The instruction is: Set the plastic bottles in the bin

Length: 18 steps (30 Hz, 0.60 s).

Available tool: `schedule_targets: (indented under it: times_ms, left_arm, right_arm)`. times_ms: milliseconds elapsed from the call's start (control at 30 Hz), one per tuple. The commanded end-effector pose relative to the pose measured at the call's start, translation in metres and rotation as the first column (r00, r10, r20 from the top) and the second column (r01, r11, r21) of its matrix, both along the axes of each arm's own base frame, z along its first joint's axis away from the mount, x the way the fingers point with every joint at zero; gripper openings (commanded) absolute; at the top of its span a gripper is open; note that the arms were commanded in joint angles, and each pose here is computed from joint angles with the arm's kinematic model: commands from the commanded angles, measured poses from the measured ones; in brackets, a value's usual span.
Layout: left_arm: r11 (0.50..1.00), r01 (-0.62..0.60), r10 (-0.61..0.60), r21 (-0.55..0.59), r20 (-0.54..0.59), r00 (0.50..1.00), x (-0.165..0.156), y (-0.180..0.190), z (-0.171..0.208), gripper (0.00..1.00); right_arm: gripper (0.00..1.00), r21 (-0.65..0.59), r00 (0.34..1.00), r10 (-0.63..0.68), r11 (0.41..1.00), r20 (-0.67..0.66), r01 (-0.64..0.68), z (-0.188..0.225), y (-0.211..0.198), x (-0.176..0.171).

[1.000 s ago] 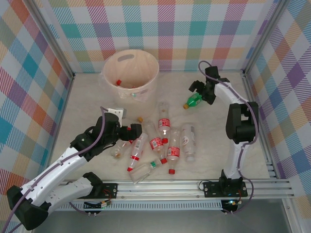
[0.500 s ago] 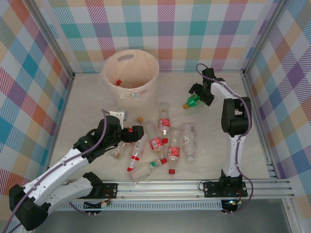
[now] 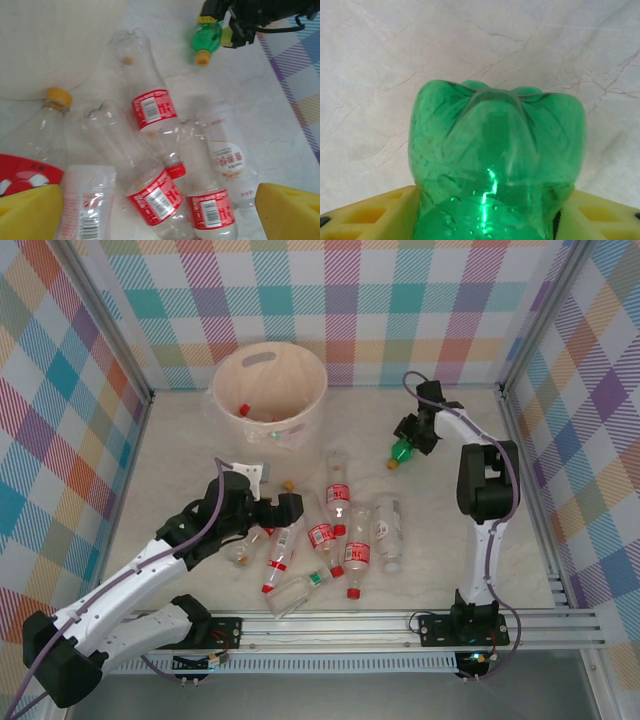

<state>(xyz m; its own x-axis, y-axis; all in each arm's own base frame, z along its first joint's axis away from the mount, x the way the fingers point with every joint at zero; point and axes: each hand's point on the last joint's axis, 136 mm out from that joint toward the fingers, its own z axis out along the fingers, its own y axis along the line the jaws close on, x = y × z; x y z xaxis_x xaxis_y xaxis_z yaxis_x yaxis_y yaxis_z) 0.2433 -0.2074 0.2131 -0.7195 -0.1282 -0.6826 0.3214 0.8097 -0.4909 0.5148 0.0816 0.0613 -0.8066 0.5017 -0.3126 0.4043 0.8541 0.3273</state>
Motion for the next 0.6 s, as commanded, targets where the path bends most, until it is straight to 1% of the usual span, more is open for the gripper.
schedule_targets:
  times_ms: [0,133,233,367,500,567]
  left_arm:
    - [0.99,0.084,-0.077,-0.112,0.063,0.995,0.002,-0.025,0.035,0.98]
    - [0.969,0.157,-0.144,-0.188,0.082,0.986,0.003,-0.045,0.051,1.0]
    - [0.939,0.228,-0.208,-0.256,0.102,0.973,0.003,-0.063,0.068,1.0]
    - [0.902,0.294,-0.266,-0.316,0.129,0.955,0.006,-0.083,0.088,1.0]
    - [0.87,0.359,-0.324,-0.337,0.157,0.933,0.007,-0.106,0.099,1.0]
    - [0.839,0.405,-0.363,-0.364,0.18,0.914,0.005,-0.125,0.105,1.0]
  right_arm:
    - [0.62,-0.013,0.99,0.072,0.997,0.12,-0.07,0.052,0.005,-0.002]
    - [0.6,0.055,0.959,0.169,0.981,0.227,-0.186,0.092,0.023,-0.016]
    - [0.55,0.117,0.913,0.251,0.947,0.322,-0.301,0.126,0.042,-0.036]
    - [0.54,0.202,0.845,0.324,0.876,0.426,-0.438,0.164,0.064,-0.073]
    - [0.54,0.292,0.797,0.368,0.789,0.48,-0.54,0.184,0.083,-0.111]
    - [0.54,0.339,0.78,0.37,0.746,0.506,-0.573,0.191,0.09,-0.126]
